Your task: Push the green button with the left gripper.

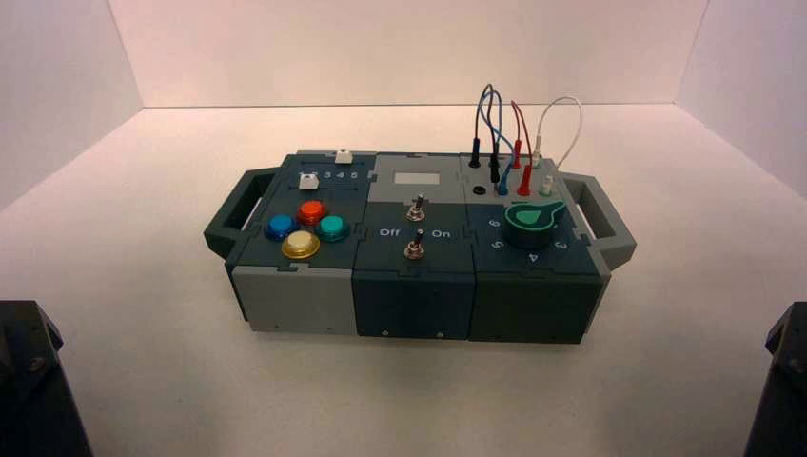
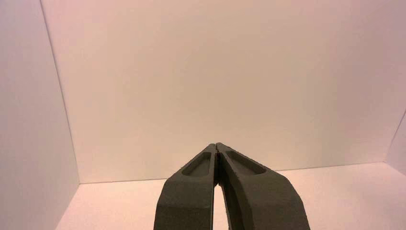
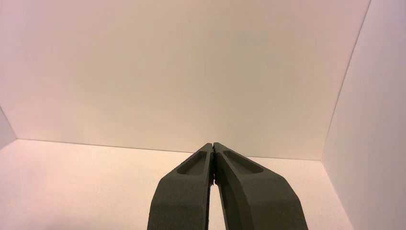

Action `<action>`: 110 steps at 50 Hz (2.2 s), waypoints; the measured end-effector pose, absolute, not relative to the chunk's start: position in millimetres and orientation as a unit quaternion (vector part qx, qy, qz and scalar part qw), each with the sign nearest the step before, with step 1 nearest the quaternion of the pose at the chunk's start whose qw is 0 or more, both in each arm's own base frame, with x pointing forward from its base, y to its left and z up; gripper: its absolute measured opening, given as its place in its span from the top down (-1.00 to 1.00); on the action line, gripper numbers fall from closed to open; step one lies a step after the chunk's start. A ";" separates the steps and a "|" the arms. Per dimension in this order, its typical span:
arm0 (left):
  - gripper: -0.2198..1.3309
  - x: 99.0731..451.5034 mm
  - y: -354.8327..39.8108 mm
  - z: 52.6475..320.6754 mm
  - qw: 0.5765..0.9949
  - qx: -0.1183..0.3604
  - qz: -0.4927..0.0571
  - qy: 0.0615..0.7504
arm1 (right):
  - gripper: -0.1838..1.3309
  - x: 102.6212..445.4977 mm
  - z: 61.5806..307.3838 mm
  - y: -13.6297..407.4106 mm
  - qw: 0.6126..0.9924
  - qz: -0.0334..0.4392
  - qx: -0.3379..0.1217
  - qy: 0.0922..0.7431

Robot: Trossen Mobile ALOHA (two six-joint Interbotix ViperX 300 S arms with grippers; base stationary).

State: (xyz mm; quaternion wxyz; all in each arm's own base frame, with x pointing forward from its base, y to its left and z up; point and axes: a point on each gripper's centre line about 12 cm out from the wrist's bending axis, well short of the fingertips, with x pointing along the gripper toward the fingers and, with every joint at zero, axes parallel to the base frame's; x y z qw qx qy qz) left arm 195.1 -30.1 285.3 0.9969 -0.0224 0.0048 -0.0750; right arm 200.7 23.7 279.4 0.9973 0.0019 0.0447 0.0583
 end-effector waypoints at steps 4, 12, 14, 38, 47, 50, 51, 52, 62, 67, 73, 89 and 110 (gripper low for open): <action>0.94 195.1 -30.1 285.1 0.997 -0.022 -0.075 0.006 | 0.95 200.7 279.4 23.7 0.997 0.058 0.003 0.045; 0.94 194.9 -30.1 285.2 0.997 -0.022 -0.075 0.006 | 0.95 200.7 279.4 23.7 0.997 0.058 0.003 0.045; 0.94 195.1 -30.1 284.8 0.997 -0.023 -0.075 0.007 | 0.95 201.0 279.1 23.7 0.997 0.058 0.002 0.045; 0.94 193.2 -57.2 290.2 0.984 -0.027 -0.139 0.111 | 0.95 202.2 275.1 41.5 0.991 0.100 -0.004 0.088; 0.94 193.8 -64.9 299.1 0.969 -0.025 -0.151 0.191 | 0.94 207.8 274.4 52.5 0.984 0.122 -0.008 0.130; 0.93 193.5 -68.6 299.1 0.963 -0.021 -0.158 0.216 | 0.95 210.0 274.6 57.3 0.980 0.130 -0.011 0.148; 0.94 193.9 -72.6 296.8 0.955 -0.015 -0.164 0.247 | 0.95 211.7 273.9 62.5 0.976 0.140 -0.013 0.168; 0.94 194.4 -75.0 294.3 0.949 -0.011 -0.167 0.266 | 0.95 212.0 272.7 64.0 0.974 0.143 -0.015 0.177; 0.94 194.7 -107.4 267.1 0.881 0.037 -0.212 0.422 | 0.94 214.8 256.0 82.8 0.948 0.174 -0.028 0.264; 0.94 191.7 -120.3 257.6 0.852 0.063 -0.228 0.468 | 0.94 210.1 249.7 90.7 0.936 0.190 -0.030 0.296; 0.93 186.6 -138.0 243.6 0.822 0.089 -0.252 0.504 | 0.95 202.4 244.0 104.6 0.921 0.218 -0.032 0.322; 0.94 190.4 -148.2 225.4 0.800 0.103 -0.253 0.534 | 0.95 188.9 240.7 124.8 0.902 0.263 -0.025 0.342; 0.93 197.4 -176.3 172.7 0.764 0.137 -0.264 0.572 | 0.96 188.7 239.2 125.3 0.900 0.262 -0.023 0.347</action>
